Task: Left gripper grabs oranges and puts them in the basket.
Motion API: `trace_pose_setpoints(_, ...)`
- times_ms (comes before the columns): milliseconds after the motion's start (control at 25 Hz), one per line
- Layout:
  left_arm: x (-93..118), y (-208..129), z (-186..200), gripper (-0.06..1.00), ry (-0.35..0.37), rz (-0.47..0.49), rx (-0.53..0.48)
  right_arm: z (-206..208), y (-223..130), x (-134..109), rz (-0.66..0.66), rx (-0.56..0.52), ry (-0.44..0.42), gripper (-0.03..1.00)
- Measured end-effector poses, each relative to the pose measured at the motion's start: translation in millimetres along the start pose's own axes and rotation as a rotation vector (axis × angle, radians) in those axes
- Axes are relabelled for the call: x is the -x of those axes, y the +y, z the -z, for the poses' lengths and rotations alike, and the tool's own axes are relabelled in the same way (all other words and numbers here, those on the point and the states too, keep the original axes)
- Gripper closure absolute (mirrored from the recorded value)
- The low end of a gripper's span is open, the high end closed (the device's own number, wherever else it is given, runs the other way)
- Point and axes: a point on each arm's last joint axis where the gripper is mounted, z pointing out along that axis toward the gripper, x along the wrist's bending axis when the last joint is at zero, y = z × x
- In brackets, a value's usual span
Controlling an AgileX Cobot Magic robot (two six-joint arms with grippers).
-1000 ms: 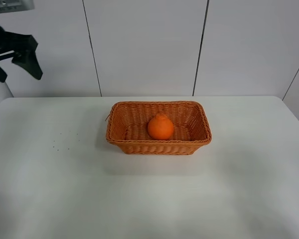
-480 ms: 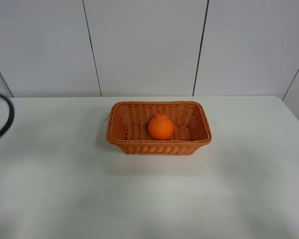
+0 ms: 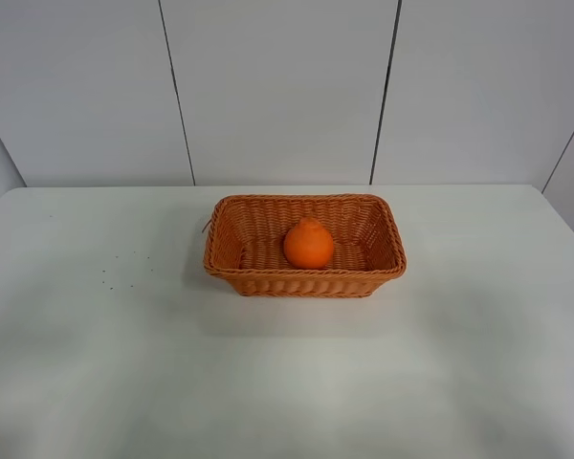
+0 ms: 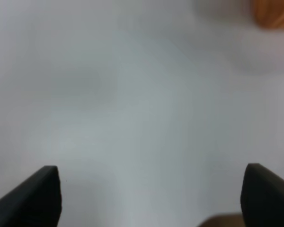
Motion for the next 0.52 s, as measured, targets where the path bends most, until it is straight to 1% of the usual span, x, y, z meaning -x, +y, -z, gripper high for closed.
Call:
trace_pose_setpoints(80,-0.1,-7.2,8.7,0.07,-0.001,0.003,0.079,0.0,0.0,0.0,0.000,0.000,0.000,0.27)
trace_pose_setpoints(120,-0.1,-9.1,10.8,0.07,-0.002,0.006,0.099,0.0,0.0,0.0,0.000,0.000,0.000,0.27)
trace_pose_setpoints(520,-0.6,-10.1,11.8,0.07,0.002,0.017,0.109,0.0,0.0,0.0,0.000,0.000,0.000,0.27)
